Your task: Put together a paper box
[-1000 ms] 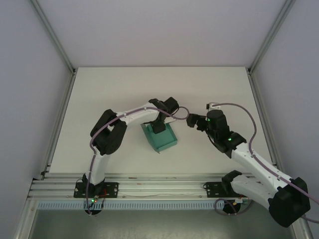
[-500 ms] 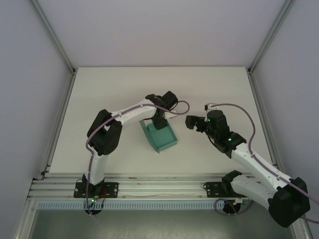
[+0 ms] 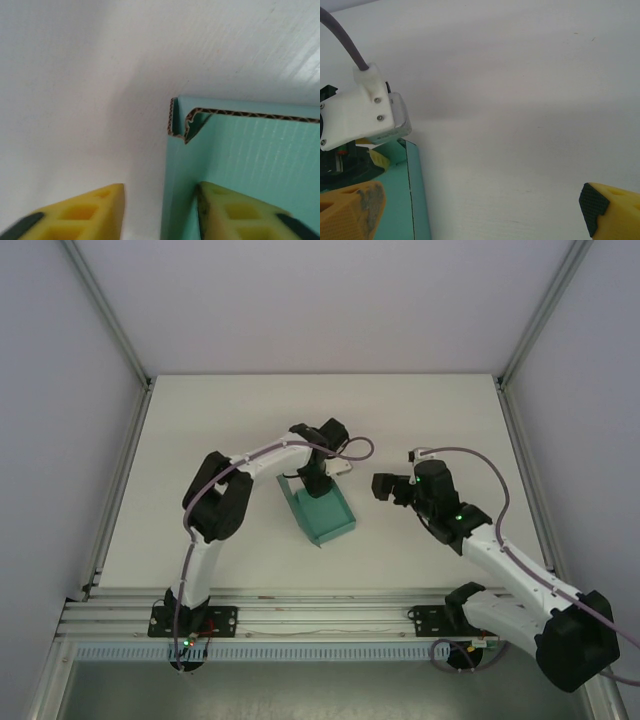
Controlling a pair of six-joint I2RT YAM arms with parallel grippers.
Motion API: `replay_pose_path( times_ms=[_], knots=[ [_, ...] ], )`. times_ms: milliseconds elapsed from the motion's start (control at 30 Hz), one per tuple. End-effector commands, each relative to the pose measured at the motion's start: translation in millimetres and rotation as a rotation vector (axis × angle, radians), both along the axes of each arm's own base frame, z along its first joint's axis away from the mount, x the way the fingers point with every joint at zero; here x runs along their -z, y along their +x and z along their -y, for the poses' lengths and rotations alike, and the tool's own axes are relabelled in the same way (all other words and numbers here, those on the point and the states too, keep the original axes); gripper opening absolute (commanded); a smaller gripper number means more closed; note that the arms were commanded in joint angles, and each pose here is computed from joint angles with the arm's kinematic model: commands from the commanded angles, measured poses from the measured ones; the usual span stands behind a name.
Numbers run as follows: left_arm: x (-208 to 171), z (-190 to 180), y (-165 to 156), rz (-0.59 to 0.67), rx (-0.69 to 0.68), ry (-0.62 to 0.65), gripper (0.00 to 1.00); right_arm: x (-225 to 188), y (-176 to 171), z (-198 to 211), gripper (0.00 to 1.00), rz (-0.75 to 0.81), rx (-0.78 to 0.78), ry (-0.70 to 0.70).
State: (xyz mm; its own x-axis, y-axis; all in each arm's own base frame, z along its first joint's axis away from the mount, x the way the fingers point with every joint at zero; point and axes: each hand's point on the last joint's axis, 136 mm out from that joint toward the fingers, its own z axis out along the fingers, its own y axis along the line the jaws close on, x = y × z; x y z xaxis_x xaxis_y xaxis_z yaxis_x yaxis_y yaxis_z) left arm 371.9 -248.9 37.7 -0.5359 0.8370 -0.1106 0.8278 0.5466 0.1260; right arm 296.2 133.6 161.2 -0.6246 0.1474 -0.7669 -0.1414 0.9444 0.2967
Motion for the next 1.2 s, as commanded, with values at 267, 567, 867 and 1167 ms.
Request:
replay_pose_path(
  times_ms=[267, 567, 867, 1167],
  knots=[
    [30, -21, 5, -0.011, -0.043, 0.129, 0.00, 3, 5, 2, 1.00, 0.004, 0.001, -0.015],
    [45, -30, 15, 0.355, -0.074, 0.259, 0.00, 5, 6, 1, 1.00, 0.003, -0.005, -0.008],
    [66, -24, 0, 0.327, -0.066, 0.268, 0.00, 4, 7, -2, 1.00, -0.006, -0.012, 0.008],
    [27, -8, 2, 0.316, -0.022, 0.161, 0.29, -4, 3, 0, 1.00, 0.014, -0.015, 0.027]
  ],
)
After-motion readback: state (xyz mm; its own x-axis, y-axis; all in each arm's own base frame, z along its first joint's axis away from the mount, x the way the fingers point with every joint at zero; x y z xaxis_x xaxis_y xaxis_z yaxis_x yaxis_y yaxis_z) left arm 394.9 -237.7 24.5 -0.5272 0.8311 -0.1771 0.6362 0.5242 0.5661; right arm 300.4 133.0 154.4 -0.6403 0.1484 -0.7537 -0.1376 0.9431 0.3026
